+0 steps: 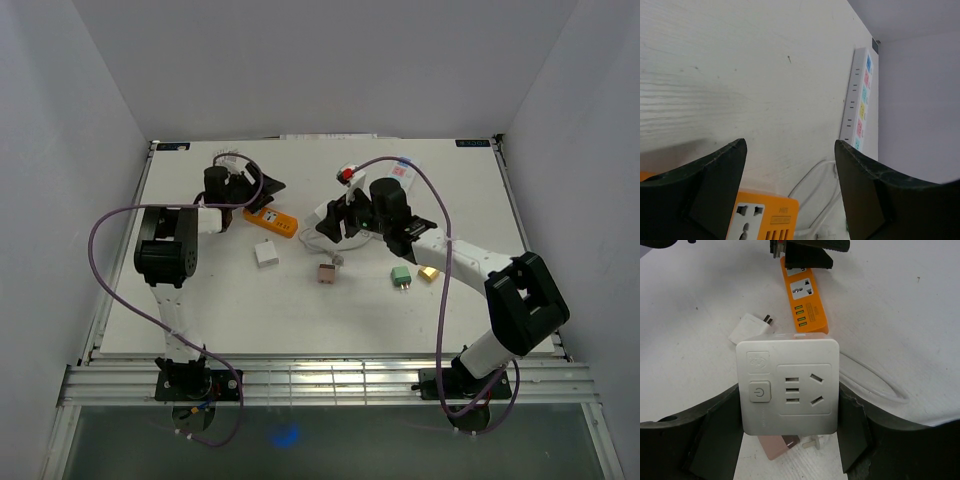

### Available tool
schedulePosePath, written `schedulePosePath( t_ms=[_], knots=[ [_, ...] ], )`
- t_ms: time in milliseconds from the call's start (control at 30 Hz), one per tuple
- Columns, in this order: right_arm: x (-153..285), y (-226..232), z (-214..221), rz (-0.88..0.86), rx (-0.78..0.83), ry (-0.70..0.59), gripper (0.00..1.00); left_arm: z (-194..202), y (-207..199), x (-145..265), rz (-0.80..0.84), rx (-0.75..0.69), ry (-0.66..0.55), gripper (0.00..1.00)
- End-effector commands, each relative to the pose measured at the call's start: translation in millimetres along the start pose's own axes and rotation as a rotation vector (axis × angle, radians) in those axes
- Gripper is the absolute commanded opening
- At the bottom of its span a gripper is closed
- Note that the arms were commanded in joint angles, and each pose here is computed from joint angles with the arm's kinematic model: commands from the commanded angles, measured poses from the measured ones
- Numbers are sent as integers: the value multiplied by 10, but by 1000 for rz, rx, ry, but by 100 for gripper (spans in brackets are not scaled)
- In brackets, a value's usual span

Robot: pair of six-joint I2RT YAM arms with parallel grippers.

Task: Insert the plug

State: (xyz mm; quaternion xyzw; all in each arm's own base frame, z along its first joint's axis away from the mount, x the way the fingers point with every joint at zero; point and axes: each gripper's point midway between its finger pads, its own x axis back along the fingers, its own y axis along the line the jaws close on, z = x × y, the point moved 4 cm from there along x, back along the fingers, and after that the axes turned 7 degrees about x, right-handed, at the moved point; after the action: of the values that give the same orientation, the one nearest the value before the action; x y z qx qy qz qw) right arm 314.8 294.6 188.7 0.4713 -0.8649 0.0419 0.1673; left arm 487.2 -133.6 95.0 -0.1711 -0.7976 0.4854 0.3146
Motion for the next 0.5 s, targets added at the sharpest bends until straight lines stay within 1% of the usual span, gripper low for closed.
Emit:
schedulePosePath(
  t_ms=[0,167,233,333,367,467],
  knots=[
    [-31,-5,-205,-20,49,-57,20,351,-121,21,41,-58,89,82],
    [-72,-44,-157,-6,54,-35,20,571,-99,9,66,-50,136,82],
    [-76,-57,-160,-1,54,-38,20,585,-127,46,59,-56,118,82],
    [-71,-50,-163,-1,54,-41,20,460,-196,94,58,-90,63,82],
    [-67,-55,-165,0,54,-42,20,379,-284,98,77,-101,50,82],
    [-62,-32,-179,-15,51,-44,20,165,-389,85,117,-95,45,83]
  ],
)
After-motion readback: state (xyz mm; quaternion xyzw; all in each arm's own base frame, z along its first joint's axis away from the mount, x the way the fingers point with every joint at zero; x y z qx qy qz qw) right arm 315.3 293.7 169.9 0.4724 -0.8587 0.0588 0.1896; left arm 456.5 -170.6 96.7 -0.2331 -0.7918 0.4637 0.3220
